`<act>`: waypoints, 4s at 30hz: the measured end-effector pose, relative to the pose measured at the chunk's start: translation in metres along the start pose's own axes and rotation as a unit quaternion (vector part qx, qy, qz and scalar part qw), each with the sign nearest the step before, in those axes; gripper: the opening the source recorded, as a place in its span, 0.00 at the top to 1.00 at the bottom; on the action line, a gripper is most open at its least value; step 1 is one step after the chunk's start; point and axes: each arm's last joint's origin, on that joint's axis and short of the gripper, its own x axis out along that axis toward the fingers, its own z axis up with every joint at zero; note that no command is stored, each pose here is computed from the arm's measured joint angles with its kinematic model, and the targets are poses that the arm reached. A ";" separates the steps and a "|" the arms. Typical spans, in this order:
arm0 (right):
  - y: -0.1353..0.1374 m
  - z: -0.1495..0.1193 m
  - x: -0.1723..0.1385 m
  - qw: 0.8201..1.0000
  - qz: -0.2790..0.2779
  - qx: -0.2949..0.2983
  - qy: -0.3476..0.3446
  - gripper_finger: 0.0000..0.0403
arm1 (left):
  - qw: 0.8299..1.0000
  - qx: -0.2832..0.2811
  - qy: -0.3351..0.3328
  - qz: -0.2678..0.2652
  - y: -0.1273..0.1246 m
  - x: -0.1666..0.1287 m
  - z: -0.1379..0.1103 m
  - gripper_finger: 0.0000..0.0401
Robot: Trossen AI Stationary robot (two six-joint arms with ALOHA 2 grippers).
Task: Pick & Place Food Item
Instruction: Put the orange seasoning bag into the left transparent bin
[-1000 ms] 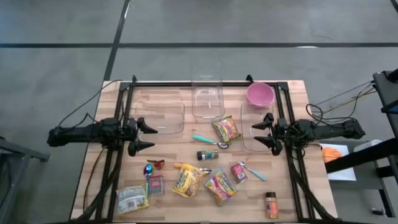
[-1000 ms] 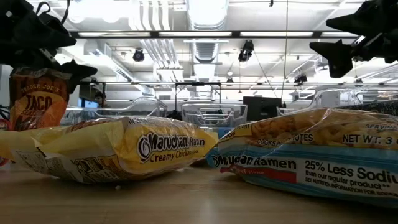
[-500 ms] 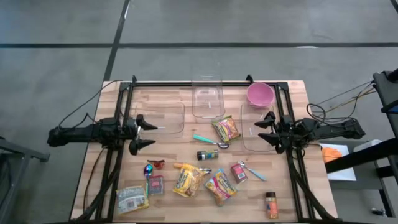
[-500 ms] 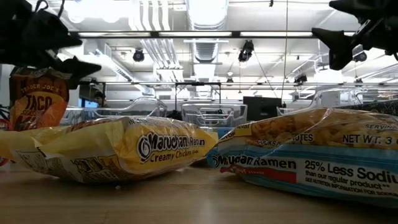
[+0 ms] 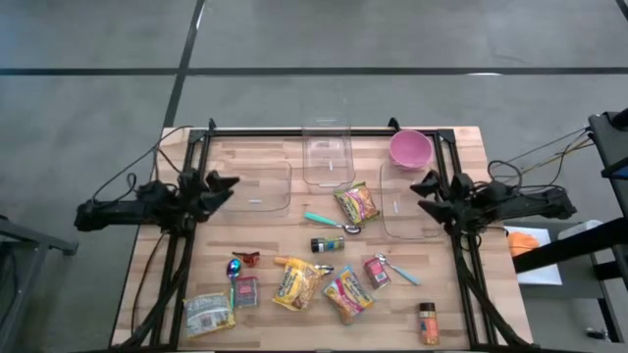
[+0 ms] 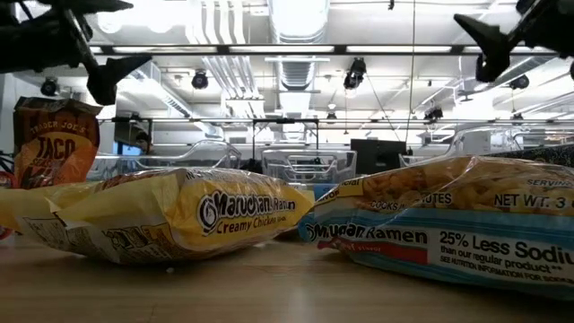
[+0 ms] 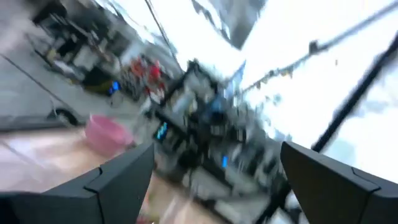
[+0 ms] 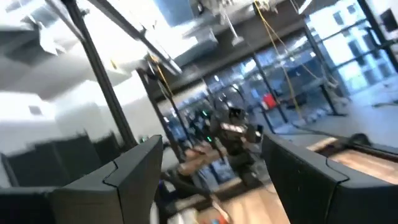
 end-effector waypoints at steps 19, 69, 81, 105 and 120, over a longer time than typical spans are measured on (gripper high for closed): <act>0.044 0.077 0.021 0.976 -0.019 -0.034 0.214 0.33 | 0.963 0.073 0.255 0.034 -0.050 0.029 0.047 0.11; 0.050 0.085 0.055 0.981 -0.063 -0.045 0.177 0.33 | 0.775 0.032 0.611 0.155 -0.104 0.092 0.039 0.33; 0.048 0.085 0.055 0.982 -0.094 -0.014 0.163 0.33 | 0.690 0.214 0.679 0.131 -0.116 0.089 -0.006 0.35; 0.047 0.080 0.061 0.978 -0.099 -0.026 0.180 0.33 | 0.627 0.186 0.739 0.163 -0.093 0.093 -0.086 0.35; 0.044 0.075 0.058 0.971 -0.109 -0.026 0.209 0.33 | 0.618 0.187 0.745 0.166 -0.088 0.093 -0.096 0.74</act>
